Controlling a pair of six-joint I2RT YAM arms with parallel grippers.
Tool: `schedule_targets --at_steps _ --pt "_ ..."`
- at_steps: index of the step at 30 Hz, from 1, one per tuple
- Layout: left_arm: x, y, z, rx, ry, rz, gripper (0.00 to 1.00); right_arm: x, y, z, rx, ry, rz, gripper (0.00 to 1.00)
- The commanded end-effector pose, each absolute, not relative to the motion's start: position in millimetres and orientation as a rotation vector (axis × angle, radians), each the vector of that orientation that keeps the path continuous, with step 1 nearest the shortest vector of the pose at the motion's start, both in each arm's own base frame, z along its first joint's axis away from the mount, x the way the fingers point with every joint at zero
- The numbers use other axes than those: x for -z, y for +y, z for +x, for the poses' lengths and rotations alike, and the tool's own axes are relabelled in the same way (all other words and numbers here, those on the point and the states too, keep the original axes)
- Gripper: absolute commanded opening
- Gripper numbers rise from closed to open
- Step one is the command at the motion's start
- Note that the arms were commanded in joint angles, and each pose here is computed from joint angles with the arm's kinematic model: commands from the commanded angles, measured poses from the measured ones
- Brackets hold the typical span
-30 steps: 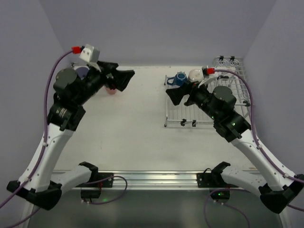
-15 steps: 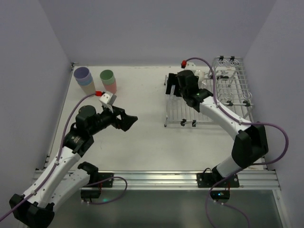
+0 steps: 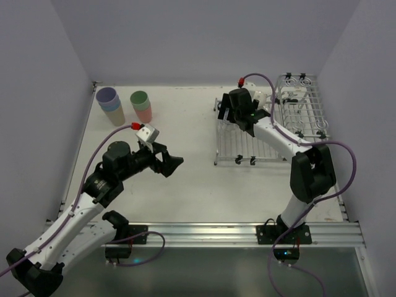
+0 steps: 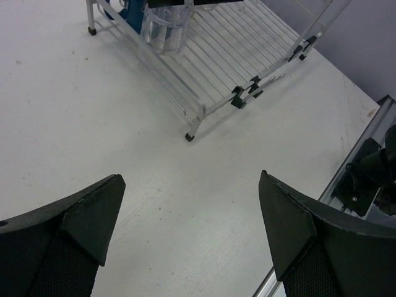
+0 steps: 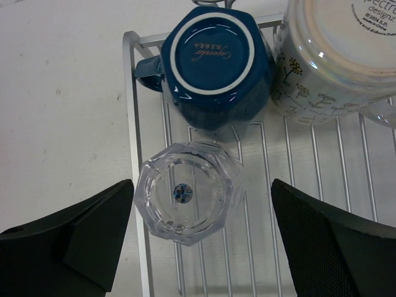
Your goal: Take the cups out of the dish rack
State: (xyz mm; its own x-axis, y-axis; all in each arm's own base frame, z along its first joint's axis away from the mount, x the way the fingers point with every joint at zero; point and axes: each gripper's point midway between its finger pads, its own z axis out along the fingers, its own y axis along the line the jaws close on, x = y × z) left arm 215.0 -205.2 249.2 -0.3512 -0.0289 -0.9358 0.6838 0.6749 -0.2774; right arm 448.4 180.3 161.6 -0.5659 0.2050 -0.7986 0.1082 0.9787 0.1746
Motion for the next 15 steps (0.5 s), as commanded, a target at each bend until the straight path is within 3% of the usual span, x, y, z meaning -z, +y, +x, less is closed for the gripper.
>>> schedule_targets --at_steps 1,13,15 --pt "-265.5 -204.3 218.5 0.783 1.748 0.528 0.97 -174.4 183.9 461.9 -0.163 2.135 0.26 0.94" --pt "-259.7 -203.6 222.2 0.768 1.769 0.521 0.97 -148.9 186.8 466.2 -0.131 2.195 0.234 0.94" --pt "-259.7 -203.7 222.3 0.768 1.771 0.521 0.97 -149.4 186.2 466.8 -0.118 2.194 0.227 0.9"
